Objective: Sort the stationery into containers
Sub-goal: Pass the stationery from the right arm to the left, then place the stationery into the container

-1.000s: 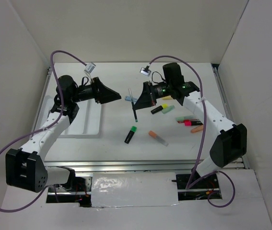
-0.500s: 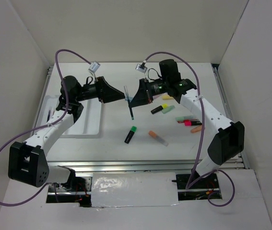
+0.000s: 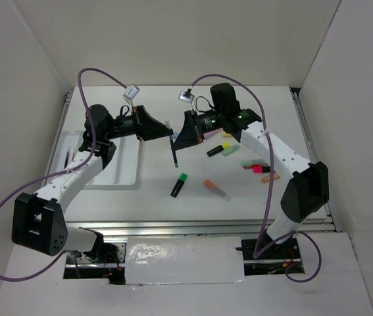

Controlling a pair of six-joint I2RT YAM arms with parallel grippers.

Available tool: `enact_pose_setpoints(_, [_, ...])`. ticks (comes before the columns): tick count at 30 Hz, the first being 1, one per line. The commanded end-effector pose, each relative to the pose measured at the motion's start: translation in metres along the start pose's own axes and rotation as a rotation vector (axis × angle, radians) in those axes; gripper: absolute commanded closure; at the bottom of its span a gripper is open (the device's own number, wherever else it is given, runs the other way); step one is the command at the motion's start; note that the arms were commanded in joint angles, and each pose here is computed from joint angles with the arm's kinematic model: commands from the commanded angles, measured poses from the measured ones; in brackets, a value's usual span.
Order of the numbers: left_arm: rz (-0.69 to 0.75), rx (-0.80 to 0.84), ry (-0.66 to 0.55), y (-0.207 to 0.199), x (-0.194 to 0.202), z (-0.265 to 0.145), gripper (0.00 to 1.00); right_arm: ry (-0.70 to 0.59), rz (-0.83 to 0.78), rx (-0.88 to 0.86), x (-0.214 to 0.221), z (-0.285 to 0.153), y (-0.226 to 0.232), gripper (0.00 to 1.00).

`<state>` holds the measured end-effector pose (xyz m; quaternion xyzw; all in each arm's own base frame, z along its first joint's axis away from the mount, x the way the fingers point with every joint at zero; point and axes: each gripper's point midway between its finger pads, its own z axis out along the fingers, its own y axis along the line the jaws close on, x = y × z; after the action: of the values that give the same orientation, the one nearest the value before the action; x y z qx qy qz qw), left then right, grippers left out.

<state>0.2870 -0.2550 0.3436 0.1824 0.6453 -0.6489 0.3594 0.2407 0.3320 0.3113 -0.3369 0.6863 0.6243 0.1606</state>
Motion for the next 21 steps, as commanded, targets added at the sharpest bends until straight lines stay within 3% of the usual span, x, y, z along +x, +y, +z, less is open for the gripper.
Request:
enact_pose_setpoints(1, [0.058,0.007,0.015,-0.004,0.002,-0.001,0.78,-0.022,-0.094,-0.029,-0.016,0.000,0.018,0.93])
enact_pose_setpoints(3, [0.067,-0.003,0.015,-0.003,0.003,-0.004,0.93,-0.027,-0.098,-0.019,-0.016,-0.003,0.018,0.82])
enact_pose_setpoints(4, [0.045,-0.027,0.016,0.003,0.004,-0.007,0.95,-0.030,-0.100,-0.018,-0.015,-0.005,0.020,0.67])
enact_pose_setpoints(5, [0.041,-0.040,0.010,0.004,0.001,-0.011,1.00,-0.031,-0.100,-0.016,-0.015,-0.006,0.021,0.60])
enact_pose_setpoints(7, [0.024,-0.110,0.006,0.016,-0.010,-0.027,1.00,-0.048,-0.093,0.007,-0.013,-0.016,0.019,0.49])
enact_pose_setpoints(9, [-0.032,-0.237,0.045,0.043,-0.008,-0.060,1.00,-0.083,-0.106,0.053,-0.014,-0.034,0.015,0.46])
enact_pose_setpoints(11, [0.008,-0.334,0.055,0.048,-0.029,-0.091,1.00,-0.109,-0.112,0.109,-0.012,-0.050,0.005,0.41])
enact_pose_setpoints(12, [0.110,-0.469,0.079,0.082,-0.035,-0.121,1.00,-0.119,-0.092,0.167,-0.008,-0.059,-0.002,0.40])
enact_pose_setpoints(13, [0.034,-0.579,0.133,0.081,-0.028,-0.141,1.00,-0.133,-0.139,0.231,-0.008,-0.072,-0.015,0.38])
enact_pose_setpoints(14, [-0.003,-0.684,0.170,0.104,-0.023,-0.162,1.00,-0.129,-0.139,0.277,-0.004,-0.078,-0.022,0.38])
enact_pose_setpoints(15, [0.073,-0.870,0.209,0.126,-0.030,-0.205,1.00,-0.121,-0.111,0.350,0.006,-0.086,-0.034,0.38])
enact_pose_setpoints(19, [-0.002,-1.294,0.317,0.169,-0.016,-0.319,1.00,-0.123,-0.126,0.476,0.027,-0.106,-0.056,0.38])
enact_pose_setpoints(21, [-0.025,-1.475,0.400,0.184,-0.010,-0.373,0.95,-0.136,-0.149,0.520,0.033,-0.114,-0.059,0.37])
